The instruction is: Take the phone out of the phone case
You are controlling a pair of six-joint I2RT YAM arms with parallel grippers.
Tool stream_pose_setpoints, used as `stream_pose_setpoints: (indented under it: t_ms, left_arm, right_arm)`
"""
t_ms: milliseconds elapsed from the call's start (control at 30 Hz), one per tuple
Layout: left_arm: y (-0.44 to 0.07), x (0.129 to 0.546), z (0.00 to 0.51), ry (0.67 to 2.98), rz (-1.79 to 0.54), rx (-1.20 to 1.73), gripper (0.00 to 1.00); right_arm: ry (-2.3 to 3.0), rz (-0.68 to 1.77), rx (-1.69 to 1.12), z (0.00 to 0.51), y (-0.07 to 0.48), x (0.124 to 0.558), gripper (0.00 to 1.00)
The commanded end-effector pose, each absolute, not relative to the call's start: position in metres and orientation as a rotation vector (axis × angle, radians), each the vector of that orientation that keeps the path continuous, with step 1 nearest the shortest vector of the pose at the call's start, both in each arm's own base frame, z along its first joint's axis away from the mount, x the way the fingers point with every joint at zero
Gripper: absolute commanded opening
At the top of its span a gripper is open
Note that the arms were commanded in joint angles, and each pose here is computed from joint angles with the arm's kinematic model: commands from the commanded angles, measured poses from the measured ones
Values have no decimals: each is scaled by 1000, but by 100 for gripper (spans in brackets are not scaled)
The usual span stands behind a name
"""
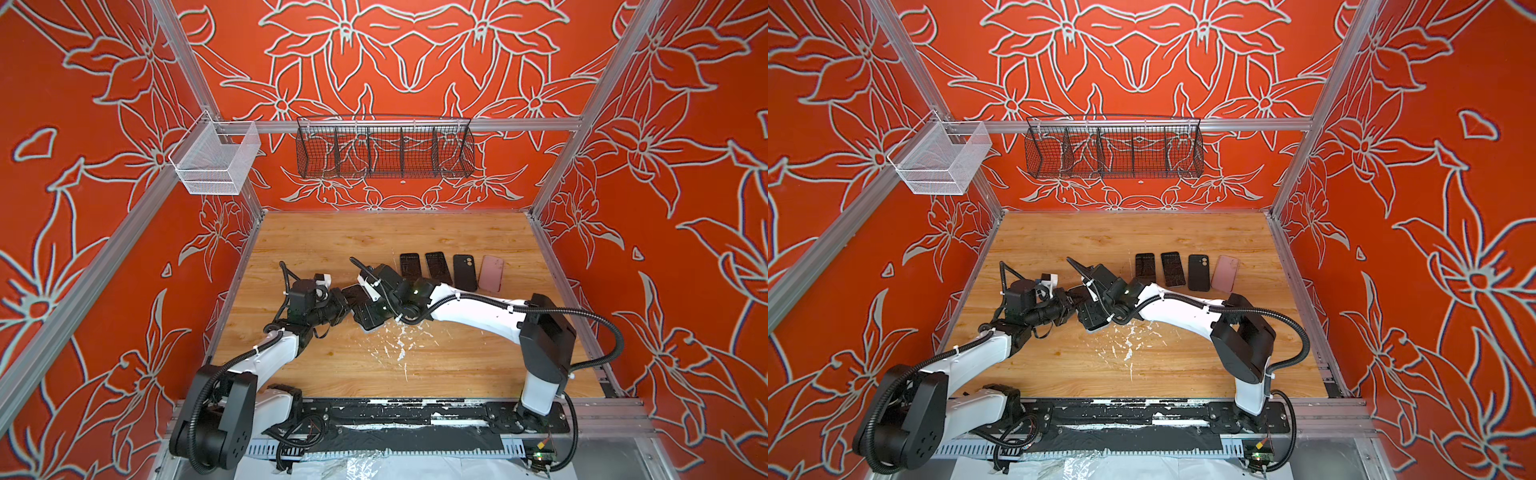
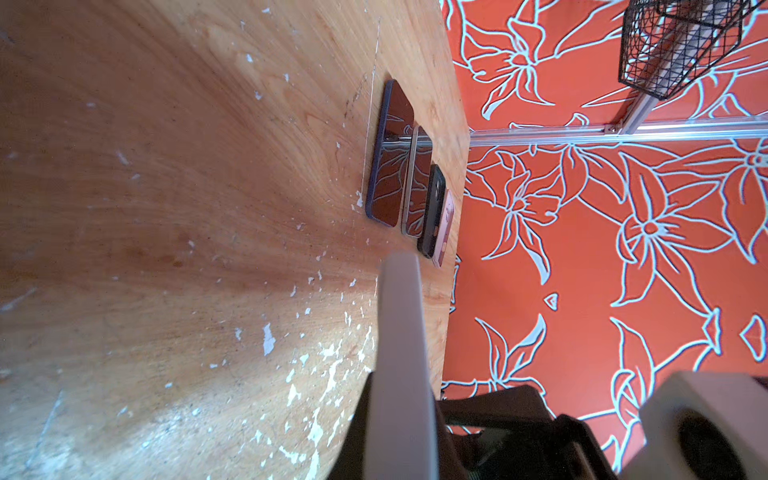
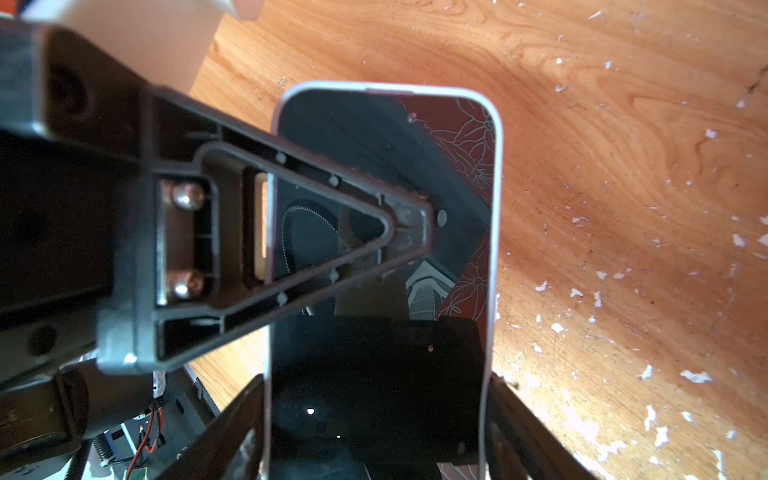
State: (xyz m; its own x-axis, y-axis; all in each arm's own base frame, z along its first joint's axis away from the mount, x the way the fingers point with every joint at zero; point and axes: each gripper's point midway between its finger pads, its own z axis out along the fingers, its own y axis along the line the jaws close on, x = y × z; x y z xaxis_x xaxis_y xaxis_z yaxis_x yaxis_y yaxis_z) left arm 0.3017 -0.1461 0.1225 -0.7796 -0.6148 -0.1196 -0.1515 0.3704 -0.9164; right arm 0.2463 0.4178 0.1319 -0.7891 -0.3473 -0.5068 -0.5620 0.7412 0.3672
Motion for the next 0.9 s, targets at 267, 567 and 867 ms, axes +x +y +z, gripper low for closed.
stream_pose_setpoints:
  t_ms: [267, 567, 867]
  left_arm:
    - [-160, 310, 162, 2075, -1509, -480, 0]
    - [-166, 315, 197, 1980, -1518, -303, 0]
    - [-165, 324, 228, 1883, -1491, -222, 0]
  right_arm:
    - [2327, 769, -692, 173, 409, 250, 78]
    - [2239, 916, -645, 212, 388, 246, 98]
    - [2208, 1074, -423, 229, 333, 247, 98]
